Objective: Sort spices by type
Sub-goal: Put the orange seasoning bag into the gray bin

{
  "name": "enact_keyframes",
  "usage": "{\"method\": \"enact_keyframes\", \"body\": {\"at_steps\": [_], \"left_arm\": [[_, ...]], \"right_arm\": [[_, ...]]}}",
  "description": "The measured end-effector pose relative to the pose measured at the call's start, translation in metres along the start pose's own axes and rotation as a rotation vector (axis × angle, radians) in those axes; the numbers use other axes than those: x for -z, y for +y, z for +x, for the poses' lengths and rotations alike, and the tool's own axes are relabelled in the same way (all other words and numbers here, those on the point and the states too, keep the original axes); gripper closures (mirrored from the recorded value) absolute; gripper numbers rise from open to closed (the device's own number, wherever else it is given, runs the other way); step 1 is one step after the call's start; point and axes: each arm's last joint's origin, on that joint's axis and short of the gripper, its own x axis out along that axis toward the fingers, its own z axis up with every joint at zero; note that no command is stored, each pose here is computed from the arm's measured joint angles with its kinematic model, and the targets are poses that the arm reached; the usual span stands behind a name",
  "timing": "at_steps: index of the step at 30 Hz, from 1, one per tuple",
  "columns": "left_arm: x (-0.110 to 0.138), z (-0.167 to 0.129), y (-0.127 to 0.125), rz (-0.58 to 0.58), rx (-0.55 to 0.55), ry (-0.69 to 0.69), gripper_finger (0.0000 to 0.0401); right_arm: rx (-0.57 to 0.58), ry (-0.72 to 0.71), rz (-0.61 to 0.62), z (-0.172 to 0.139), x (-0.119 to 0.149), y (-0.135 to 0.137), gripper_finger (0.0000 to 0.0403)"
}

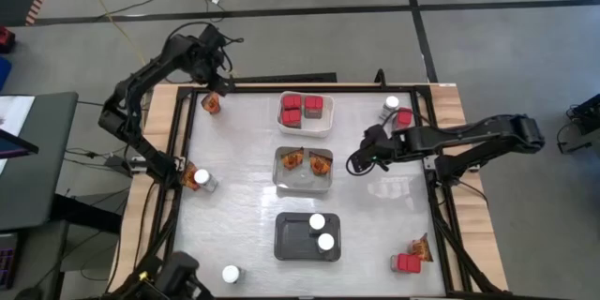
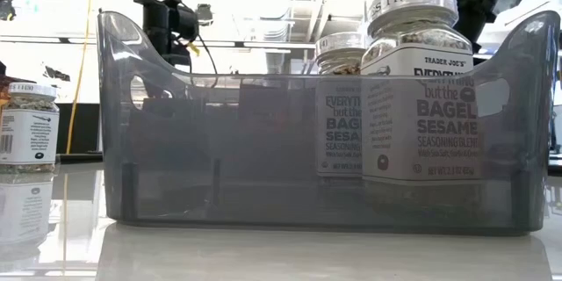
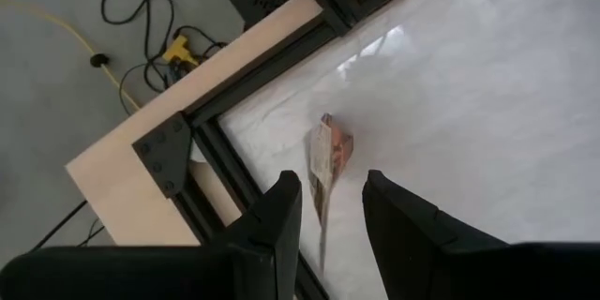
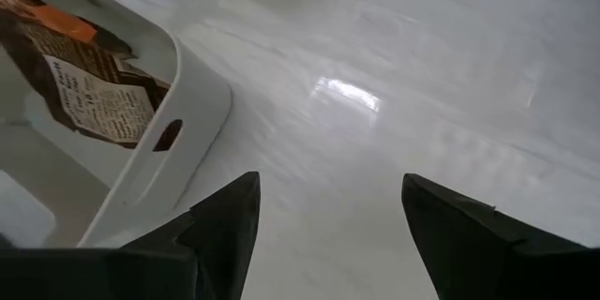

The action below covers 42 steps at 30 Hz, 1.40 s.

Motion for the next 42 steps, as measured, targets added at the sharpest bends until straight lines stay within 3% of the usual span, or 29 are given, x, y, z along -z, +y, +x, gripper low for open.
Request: {"method": "enact_keyframes", "body": {"at_steps": [9, 18, 33, 42], "left_arm": [[0.011, 0.034, -0.007, 0.053, 0.057, 0.052, 0.0291], [0.023, 0.060, -0.008, 0.059, 0.043, 0.094, 0.0291], [0.025, 0.059, -0.008, 0.122, 0.046, 0.113, 0.0301], [0.013, 0.037, -0.002, 0.114, 0.043, 0.063, 0.0301]], "right_arm": [[0.003, -0.011, 0.043, 0.000, -0.005, -0.004, 0.0117], [0.023, -0.022, 0.082, 0.002, -0.013, -0.009, 0.0117], [0.030, -0.024, 0.098, 0.003, -0.017, -0.011, 0.0117], [0.029, -0.024, 0.099, 0.003, -0.017, -0.011, 0.0117]]}}
